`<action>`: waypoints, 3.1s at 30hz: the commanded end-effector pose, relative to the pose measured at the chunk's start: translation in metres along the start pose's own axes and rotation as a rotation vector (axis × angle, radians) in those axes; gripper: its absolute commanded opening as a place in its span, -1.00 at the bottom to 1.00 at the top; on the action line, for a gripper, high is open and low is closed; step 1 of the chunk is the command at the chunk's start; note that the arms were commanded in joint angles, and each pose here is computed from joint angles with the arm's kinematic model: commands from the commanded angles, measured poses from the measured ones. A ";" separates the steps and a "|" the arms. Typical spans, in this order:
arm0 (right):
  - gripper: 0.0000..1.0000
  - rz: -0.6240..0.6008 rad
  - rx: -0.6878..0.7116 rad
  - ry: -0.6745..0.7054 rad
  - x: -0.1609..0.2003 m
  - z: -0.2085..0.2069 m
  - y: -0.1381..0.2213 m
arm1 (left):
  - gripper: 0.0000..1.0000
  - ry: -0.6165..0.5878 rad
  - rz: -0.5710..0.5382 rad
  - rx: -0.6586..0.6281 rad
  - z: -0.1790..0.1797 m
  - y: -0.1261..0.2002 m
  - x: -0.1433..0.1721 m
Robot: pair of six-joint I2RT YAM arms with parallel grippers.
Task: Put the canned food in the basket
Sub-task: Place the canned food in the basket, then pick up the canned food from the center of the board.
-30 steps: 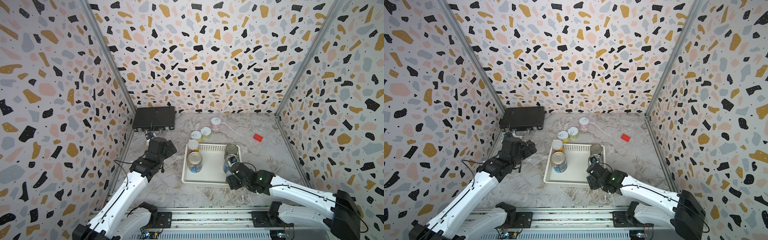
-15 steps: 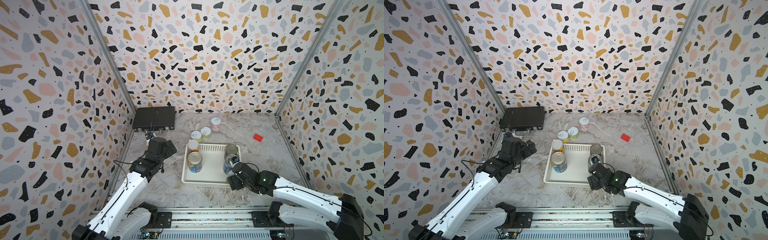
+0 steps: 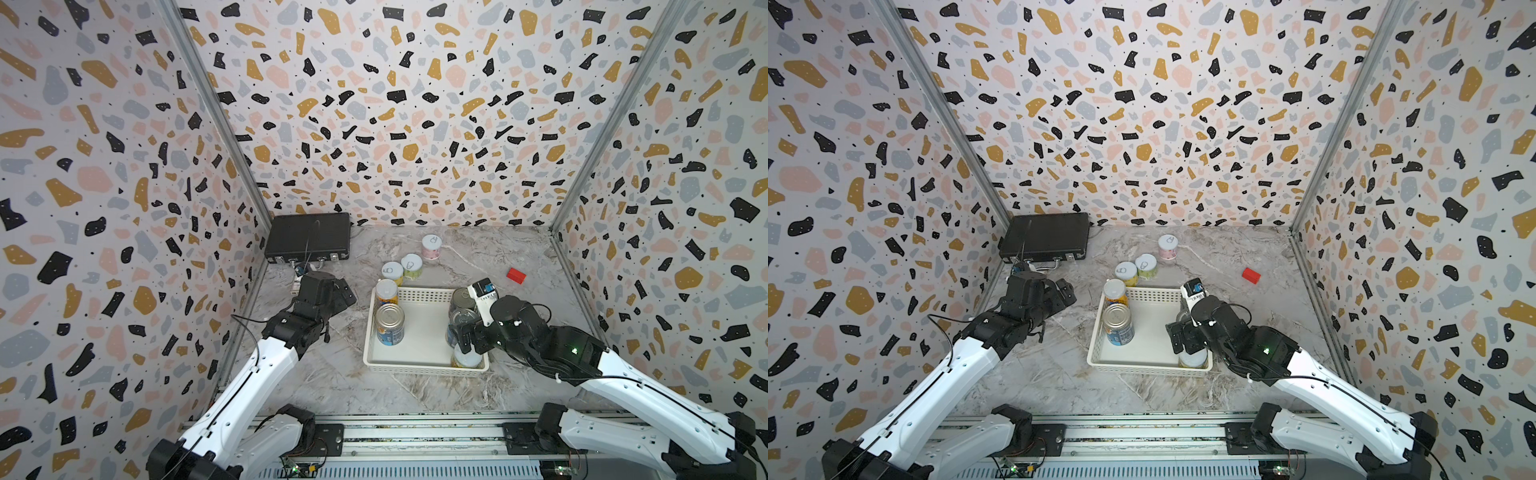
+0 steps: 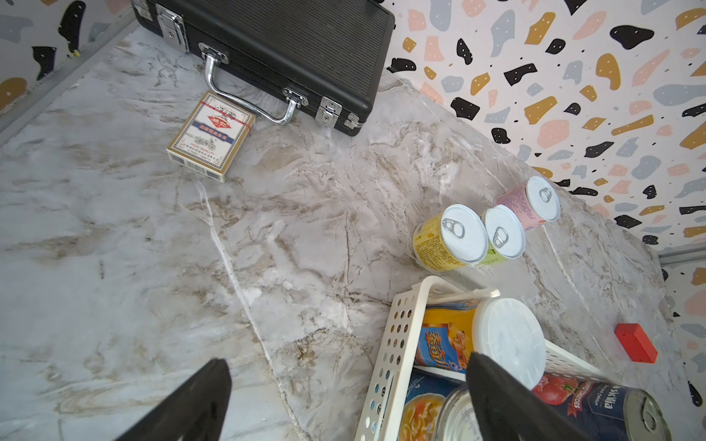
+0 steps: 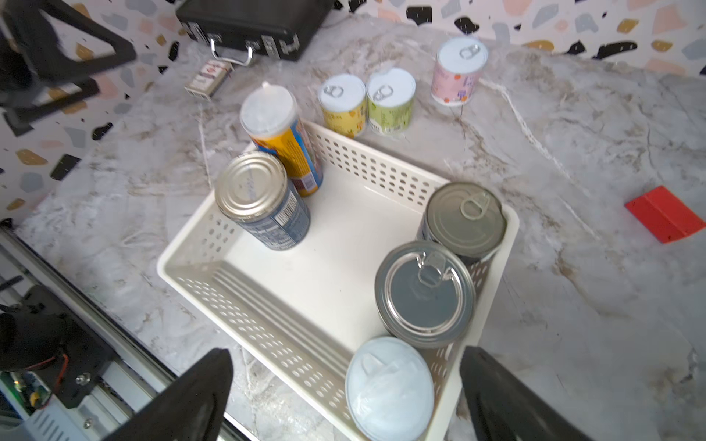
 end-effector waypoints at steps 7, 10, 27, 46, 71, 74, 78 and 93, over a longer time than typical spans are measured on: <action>1.00 -0.290 0.035 0.009 -0.065 -0.003 0.016 | 0.99 -0.043 0.046 0.064 -0.027 -0.010 -0.011; 1.00 -0.307 0.130 0.030 -0.055 -0.017 0.009 | 0.99 -0.063 0.071 0.068 -0.033 -0.013 -0.012; 1.00 -0.336 0.268 0.006 -0.039 -0.053 0.030 | 0.99 -0.084 0.255 0.057 -0.094 -0.071 -0.025; 1.00 -0.314 0.271 -0.032 -0.035 -0.058 0.028 | 0.99 -0.338 0.372 -0.013 -0.150 -0.172 -0.016; 1.00 -0.279 0.262 -0.049 -0.030 -0.057 0.019 | 0.99 -0.700 0.449 0.114 -0.218 -0.218 0.051; 1.00 -0.274 0.263 -0.047 -0.031 -0.057 0.017 | 0.99 -0.713 0.451 0.140 -0.223 -0.225 0.055; 1.00 -0.263 0.264 -0.044 -0.030 -0.056 0.014 | 0.99 -0.752 0.459 0.161 -0.225 -0.233 0.062; 1.00 -0.248 0.254 -0.043 -0.029 -0.054 0.009 | 0.99 -0.908 0.471 0.090 -0.212 -0.250 0.088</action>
Point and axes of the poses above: each gripper's point midway between its finger pads, its own y axis back along the fingers, its own z axis along the line the jaws close on, x = y × z, the point moved 2 cm from there along y, back along the fingers, and after that the axes turned 8 degrees about y, right-handed, at the moved point
